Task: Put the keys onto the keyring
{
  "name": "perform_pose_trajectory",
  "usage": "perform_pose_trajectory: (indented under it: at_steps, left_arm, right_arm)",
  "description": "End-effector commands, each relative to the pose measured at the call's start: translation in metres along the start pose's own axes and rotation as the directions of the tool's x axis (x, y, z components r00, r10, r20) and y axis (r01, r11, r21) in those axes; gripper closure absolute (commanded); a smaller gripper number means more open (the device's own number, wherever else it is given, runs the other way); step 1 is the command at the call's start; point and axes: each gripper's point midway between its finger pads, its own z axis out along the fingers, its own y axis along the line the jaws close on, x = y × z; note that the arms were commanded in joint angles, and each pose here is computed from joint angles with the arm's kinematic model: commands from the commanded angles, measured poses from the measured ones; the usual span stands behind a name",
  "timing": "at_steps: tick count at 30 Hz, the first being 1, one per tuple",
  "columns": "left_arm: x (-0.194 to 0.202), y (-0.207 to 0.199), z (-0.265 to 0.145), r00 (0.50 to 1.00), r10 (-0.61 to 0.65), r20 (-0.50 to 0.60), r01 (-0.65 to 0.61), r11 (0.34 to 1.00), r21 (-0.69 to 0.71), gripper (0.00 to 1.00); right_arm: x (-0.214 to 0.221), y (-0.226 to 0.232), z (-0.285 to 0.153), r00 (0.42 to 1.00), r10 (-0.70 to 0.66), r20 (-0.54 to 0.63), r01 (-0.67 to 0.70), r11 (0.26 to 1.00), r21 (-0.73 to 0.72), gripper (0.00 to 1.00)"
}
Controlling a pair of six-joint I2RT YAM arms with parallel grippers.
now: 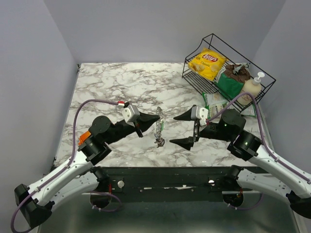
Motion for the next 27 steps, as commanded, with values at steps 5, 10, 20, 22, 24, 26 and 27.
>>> perform_pose_trajectory:
  at_steps: [5, 10, 20, 22, 24, 26, 27]
  left_arm:
    - [0.016, 0.038, 0.027, 0.999, -0.033, 0.002, 0.032, 0.987, -0.158, 1.0]
    - [0.036, 0.059, 0.055, 0.998, -0.062, 0.002, 0.062, 0.975, -0.215, 1.0]
    - [0.101, 0.078, 0.122, 0.981, -0.193, -0.009, 0.187, 0.962, -0.201, 1.0]
    - [0.113, 0.08, 0.123, 0.976, -0.219, 0.017, 0.218, 0.954, -0.206, 1.0]
    - [0.141, 0.082, 0.111, 0.966, -0.257, -0.002, 0.249, 0.938, -0.243, 1.0]
    - [0.168, 0.081, 0.097, 0.957, -0.289, -0.03, 0.27, 0.923, -0.275, 1.0]
    - [0.174, 0.079, 0.092, 0.955, -0.296, -0.033, 0.276, 0.92, -0.28, 1.0]
  right_arm:
    - [0.009, -0.01, 0.001, 1.0, 0.022, -0.01, -0.021, 0.998, 0.067, 0.0]
    - [0.014, -0.011, -0.002, 0.999, 0.032, -0.015, -0.031, 0.995, 0.093, 0.0]
    - [0.024, -0.016, -0.01, 0.998, 0.056, -0.026, -0.052, 0.988, 0.148, 0.0]
    - [0.029, -0.015, -0.01, 0.997, 0.065, -0.036, -0.059, 0.987, 0.15, 0.0]
    - [0.033, -0.014, -0.01, 0.996, 0.076, -0.043, -0.069, 0.986, 0.149, 0.0]
    - [0.038, -0.013, -0.009, 0.995, 0.086, -0.05, -0.078, 0.986, 0.147, 0.0]
    - [0.04, -0.012, -0.009, 0.994, 0.091, -0.054, -0.083, 0.986, 0.145, 0.0]
